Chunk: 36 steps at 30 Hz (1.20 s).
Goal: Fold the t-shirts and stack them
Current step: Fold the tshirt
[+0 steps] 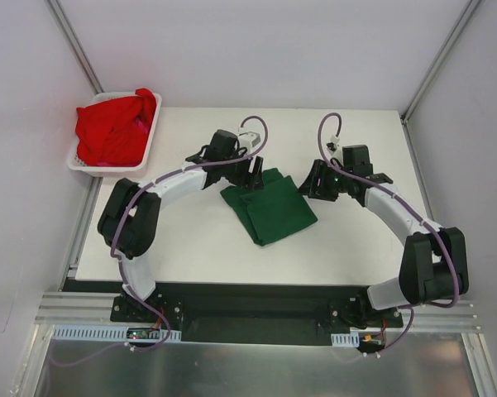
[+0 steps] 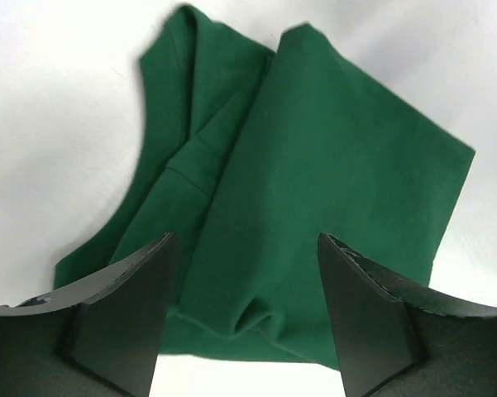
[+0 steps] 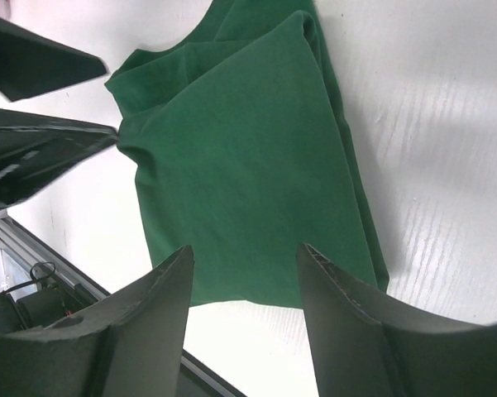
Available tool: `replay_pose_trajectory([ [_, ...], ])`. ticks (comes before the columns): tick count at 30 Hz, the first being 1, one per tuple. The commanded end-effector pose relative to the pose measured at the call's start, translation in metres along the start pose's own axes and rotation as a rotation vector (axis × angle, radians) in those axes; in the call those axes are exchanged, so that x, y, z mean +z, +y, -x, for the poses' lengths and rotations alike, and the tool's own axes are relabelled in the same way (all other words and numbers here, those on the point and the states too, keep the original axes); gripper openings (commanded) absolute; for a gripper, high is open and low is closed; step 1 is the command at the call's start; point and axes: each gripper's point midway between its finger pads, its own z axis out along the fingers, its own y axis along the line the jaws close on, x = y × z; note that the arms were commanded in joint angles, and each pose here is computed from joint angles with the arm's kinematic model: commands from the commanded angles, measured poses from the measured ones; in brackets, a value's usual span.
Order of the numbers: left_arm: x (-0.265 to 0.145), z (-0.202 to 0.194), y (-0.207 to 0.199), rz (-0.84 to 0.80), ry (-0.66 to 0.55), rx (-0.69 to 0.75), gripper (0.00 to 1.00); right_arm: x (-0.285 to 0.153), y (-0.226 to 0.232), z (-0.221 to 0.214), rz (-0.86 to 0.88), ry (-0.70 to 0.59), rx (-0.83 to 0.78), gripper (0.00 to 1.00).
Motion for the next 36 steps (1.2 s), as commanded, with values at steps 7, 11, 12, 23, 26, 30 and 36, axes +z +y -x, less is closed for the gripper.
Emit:
replay_pose_trajectory([
  [7, 0.026, 0.004, -0.022, -0.192, 0.008, 0.075, 0.65, -0.019, 0.001, -0.002, -0.017, -0.039, -0.034, 0.56],
  [11, 0.038, -0.007, -0.021, -0.218, 0.033, 0.049, 0.55, -0.026, -0.002, -0.008, -0.039, -0.043, -0.04, 0.57],
  [12, 0.039, -0.008, -0.02, -0.223, 0.035, 0.044, 0.48, -0.027, -0.003, -0.008, -0.047, -0.044, -0.047, 0.57],
  [23, 0.051, -0.019, -0.022, -0.266, 0.062, 0.013, 0.15, -0.034, -0.011, -0.01, -0.083, -0.05, -0.058, 0.57],
  [26, 0.052, -0.021, -0.02, -0.266, 0.066, 0.003, 0.0, -0.035, -0.012, -0.01, -0.086, -0.05, -0.056, 0.57],
  [30, 0.052, -0.021, -0.022, -0.268, 0.066, 0.003, 0.0, -0.034, -0.015, -0.011, -0.09, -0.045, -0.053, 0.57],
  [36, 0.038, -0.01, -0.029, -0.271, 0.035, 0.015, 0.0, -0.032, -0.016, -0.012, -0.087, -0.043, -0.047, 0.57],
])
